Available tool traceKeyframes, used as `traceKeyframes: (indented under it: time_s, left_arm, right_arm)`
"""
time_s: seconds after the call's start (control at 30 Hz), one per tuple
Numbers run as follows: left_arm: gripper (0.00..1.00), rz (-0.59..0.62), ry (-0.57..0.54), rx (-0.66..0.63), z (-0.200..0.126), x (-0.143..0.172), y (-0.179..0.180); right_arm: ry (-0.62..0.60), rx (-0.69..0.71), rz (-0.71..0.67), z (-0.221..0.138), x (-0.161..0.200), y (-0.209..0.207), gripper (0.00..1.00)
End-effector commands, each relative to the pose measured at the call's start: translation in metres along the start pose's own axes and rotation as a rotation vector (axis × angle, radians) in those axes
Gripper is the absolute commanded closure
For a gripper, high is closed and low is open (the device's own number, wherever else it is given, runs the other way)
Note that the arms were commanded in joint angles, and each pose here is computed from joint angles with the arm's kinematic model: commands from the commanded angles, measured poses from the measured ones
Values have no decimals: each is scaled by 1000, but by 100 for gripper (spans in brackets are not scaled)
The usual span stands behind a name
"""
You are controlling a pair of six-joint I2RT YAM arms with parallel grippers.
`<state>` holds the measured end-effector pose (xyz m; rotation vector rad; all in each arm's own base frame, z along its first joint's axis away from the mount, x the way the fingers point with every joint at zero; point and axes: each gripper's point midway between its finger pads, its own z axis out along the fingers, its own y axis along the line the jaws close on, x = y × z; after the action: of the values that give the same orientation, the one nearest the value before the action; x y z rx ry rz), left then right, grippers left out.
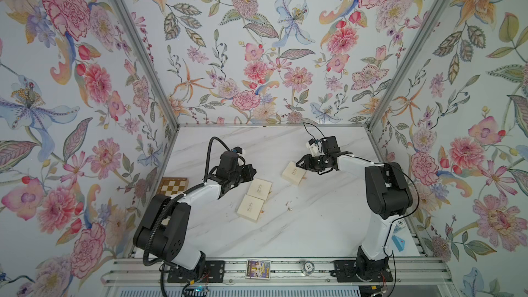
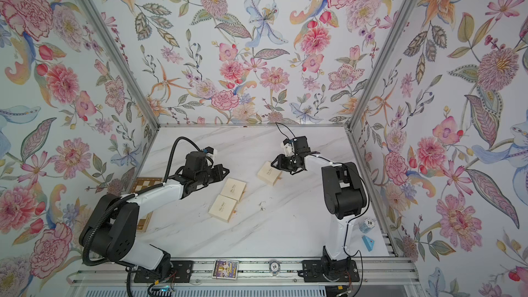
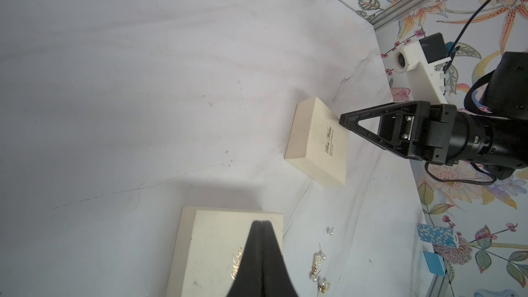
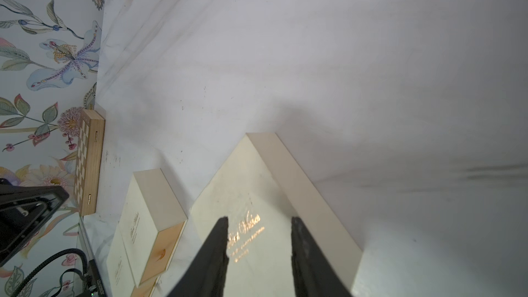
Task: Take out the earrings from the drawer-style jewelry box
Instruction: Move the jewelry box to the center of the board.
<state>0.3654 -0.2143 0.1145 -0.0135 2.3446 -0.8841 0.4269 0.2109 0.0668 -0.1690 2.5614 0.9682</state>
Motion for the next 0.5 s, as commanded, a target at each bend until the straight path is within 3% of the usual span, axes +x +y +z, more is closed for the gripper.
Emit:
traceKeyframes:
  time_s: [0.0, 0.23, 0.47]
  left_arm:
    - [100, 6, 14, -2, -5, 7, 0]
    - [100, 1, 17, -3, -5, 10, 2]
    - [100, 4, 14, -1, -6, 8, 1]
  right_arm:
    - [61, 8, -5, 14, 13, -2, 62]
    - [101, 11, -39, 32, 21, 7, 62]
    - [29, 58, -69, 13, 3, 4, 62]
